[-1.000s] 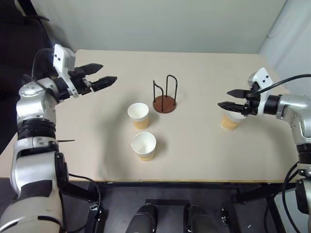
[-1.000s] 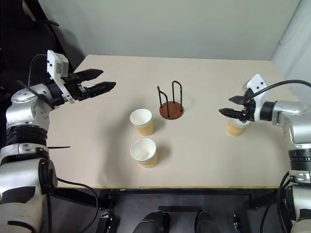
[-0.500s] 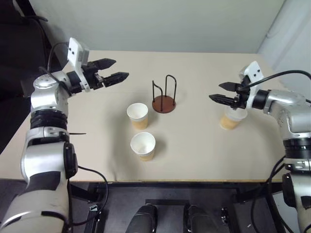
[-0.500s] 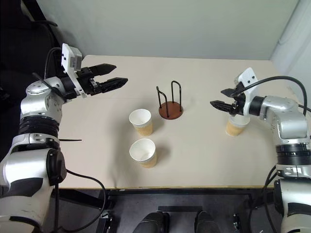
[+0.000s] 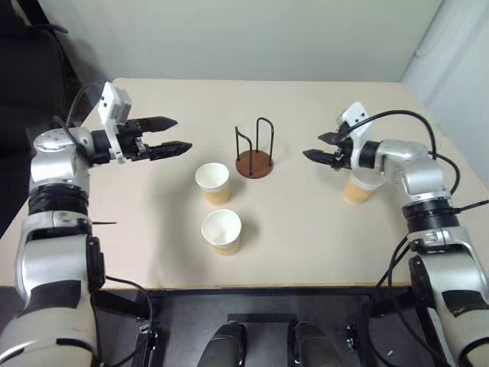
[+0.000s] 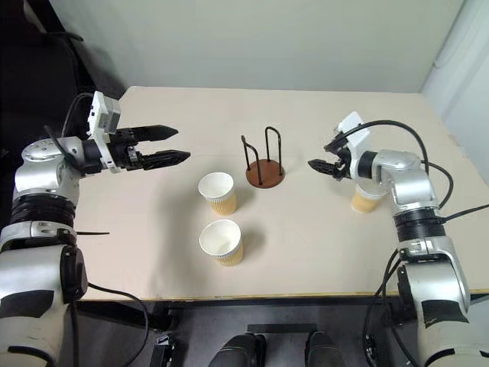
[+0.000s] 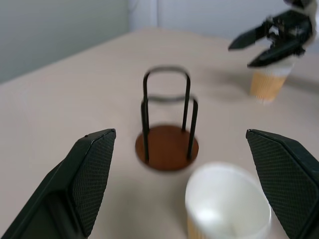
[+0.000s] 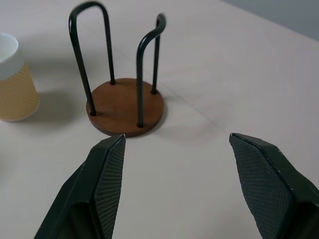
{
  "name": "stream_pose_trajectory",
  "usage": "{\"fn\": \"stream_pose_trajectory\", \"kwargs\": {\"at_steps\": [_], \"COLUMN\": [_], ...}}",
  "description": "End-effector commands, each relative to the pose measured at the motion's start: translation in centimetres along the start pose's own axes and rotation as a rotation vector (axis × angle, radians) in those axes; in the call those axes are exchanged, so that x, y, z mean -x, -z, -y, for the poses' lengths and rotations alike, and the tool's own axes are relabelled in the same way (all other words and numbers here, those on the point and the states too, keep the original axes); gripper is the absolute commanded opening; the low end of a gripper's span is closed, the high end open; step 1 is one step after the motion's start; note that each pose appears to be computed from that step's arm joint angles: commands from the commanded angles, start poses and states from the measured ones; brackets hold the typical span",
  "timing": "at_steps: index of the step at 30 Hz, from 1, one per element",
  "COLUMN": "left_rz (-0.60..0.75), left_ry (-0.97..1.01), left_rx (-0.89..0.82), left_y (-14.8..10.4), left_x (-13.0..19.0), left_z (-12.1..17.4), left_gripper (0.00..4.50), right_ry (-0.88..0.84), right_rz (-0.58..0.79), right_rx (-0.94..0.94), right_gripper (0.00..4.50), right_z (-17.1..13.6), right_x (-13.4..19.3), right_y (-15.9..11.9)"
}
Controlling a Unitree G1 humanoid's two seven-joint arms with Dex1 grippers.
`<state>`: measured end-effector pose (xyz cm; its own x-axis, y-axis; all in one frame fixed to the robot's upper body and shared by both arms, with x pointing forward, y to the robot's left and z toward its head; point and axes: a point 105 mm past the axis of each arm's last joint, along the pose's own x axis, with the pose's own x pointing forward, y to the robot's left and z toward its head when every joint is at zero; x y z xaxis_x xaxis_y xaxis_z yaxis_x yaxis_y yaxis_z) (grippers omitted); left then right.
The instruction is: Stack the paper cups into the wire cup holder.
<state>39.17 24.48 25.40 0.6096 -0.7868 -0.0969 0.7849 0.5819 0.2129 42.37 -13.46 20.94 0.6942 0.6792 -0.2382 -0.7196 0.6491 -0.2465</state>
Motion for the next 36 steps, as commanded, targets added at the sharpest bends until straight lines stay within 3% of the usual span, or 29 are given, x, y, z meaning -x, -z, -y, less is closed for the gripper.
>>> {"fn": "stream_pose_trajectory", "kwargs": {"at_steps": [1,5,12,23,36], "left_rz": [0.037,0.091,0.121,0.109,0.082], "left_ry": [-0.133,-0.19,-0.098,-0.095,0.03], "left_rx": [-0.061,-0.044,-0.041,-0.057,-0.099], "left_y": [-1.7,-1.6,-1.8,-1.9,-1.7], "left_x": [0.8,-0.6,-4.0,-4.3,-9.0], "left_z": [-1.7,-2.2,-0.7,-0.7,1.9], "left_gripper": [4.5,4.5,4.5,4.5,4.5], "right_ry": [0.011,-0.005,0.037,0.03,0.08], "right_rz": [0.065,0.073,0.053,0.082,0.054], "right_rx": [0.076,0.098,0.104,0.088,0.132], "right_gripper": [3.34,3.34,3.34,3.34,3.34], "right_z": [0.3,-0.2,0.2,-0.8,-0.4], "right_x": [-0.1,0.6,3.1,1.1,6.7], "right_y": [-2.7,-2.9,-2.5,-2.8,-3.1]}}
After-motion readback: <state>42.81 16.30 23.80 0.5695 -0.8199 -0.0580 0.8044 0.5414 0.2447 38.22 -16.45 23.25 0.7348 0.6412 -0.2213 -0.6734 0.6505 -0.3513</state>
